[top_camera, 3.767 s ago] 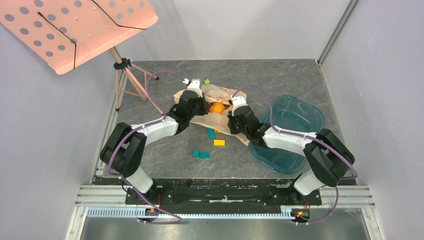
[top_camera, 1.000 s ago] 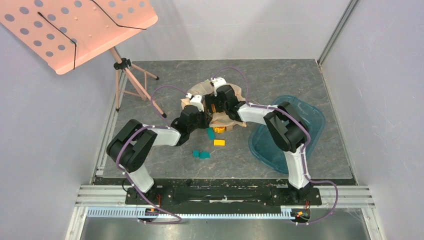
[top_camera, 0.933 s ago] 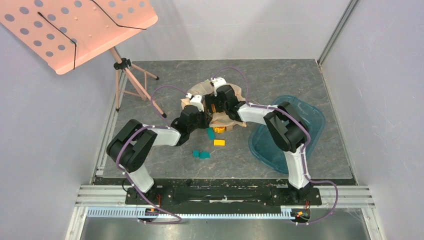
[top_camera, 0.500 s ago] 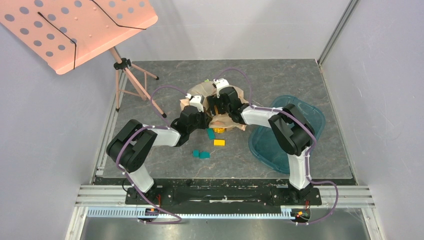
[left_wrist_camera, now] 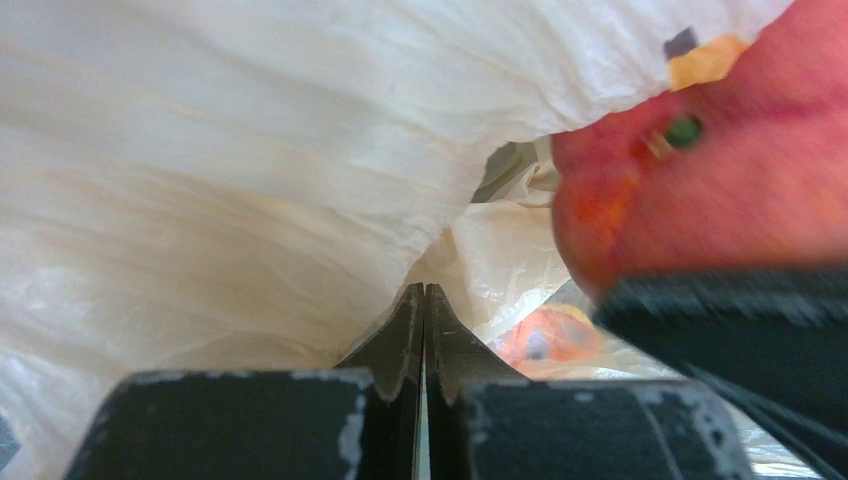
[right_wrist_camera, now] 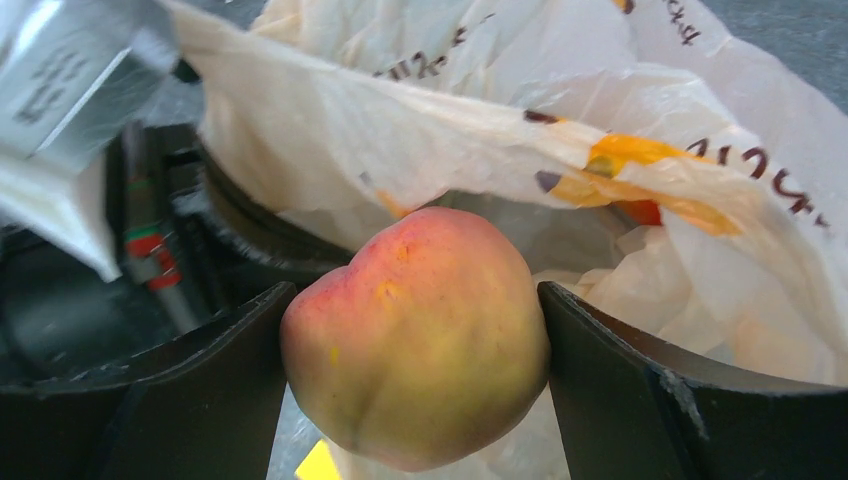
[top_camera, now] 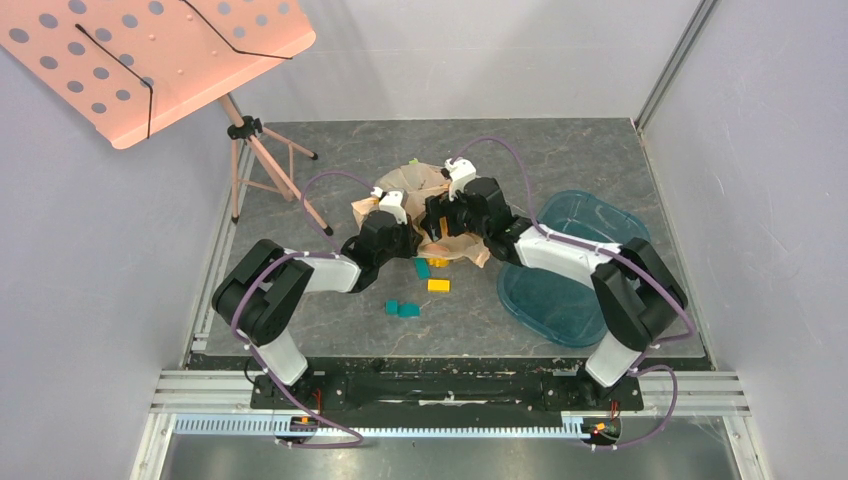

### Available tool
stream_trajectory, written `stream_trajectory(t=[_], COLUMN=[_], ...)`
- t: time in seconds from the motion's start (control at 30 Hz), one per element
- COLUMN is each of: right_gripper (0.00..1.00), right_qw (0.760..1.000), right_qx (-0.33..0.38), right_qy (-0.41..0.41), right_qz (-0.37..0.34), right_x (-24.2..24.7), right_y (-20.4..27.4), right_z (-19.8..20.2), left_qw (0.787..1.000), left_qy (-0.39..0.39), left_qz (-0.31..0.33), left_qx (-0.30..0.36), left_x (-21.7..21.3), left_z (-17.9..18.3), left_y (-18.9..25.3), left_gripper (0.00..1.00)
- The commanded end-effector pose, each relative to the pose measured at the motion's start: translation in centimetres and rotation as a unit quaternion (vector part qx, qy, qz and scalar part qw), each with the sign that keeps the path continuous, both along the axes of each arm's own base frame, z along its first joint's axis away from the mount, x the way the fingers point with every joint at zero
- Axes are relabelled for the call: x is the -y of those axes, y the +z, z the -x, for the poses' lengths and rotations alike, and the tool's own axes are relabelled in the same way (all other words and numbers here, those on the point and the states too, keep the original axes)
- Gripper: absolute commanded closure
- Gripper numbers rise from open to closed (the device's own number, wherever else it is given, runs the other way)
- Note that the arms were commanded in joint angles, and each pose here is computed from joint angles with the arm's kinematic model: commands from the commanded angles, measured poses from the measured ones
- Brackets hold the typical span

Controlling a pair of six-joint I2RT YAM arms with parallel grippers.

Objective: Take the fake fruits out of the plastic bag
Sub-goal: Take out the fake fruit from the plastic bag.

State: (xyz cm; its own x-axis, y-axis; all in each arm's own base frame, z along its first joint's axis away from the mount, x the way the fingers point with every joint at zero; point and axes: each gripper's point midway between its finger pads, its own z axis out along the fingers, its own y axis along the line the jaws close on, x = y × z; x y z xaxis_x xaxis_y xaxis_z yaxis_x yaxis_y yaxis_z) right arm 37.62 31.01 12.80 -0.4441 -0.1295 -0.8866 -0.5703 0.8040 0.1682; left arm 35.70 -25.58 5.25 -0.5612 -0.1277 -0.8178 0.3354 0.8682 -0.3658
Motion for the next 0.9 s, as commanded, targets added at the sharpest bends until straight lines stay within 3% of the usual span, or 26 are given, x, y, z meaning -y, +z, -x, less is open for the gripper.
stream_trajectory(t=[0.0, 0.3, 0.5, 0.87], right_gripper=[0.43, 0.45, 0.48, 0.49], right_qw=[0.999, 0.996, 0.997, 0.981], right_qx=[0.014, 0.021, 0.03, 0.01], right_qy=[0.038, 0.06, 0.021, -0.174], right_qz=[-0.036, -0.066, -0.066, -0.08], right_x=[-0.8, -0.3, 1.4, 15.3], right_y=[3.7, 7.4, 10.8, 11.3], right_z=[2.3, 5.2, 5.0, 2.6], left_qw=[1.0, 1.0, 1.0, 1.0], left_qy=[0.002, 0.004, 0.003, 0.001], left_qz=[0.006, -0.002, -0.013, -0.01], left_qx=[0.024, 0.002, -0.011, -0.018], left_x=[0.4, 0.6, 0.6, 0.7], left_z=[-0.9, -1.0, -1.0, -0.9], left_y=[1.8, 1.5, 1.3, 1.2], left_gripper=[0.98, 0.98, 0.98, 0.98])
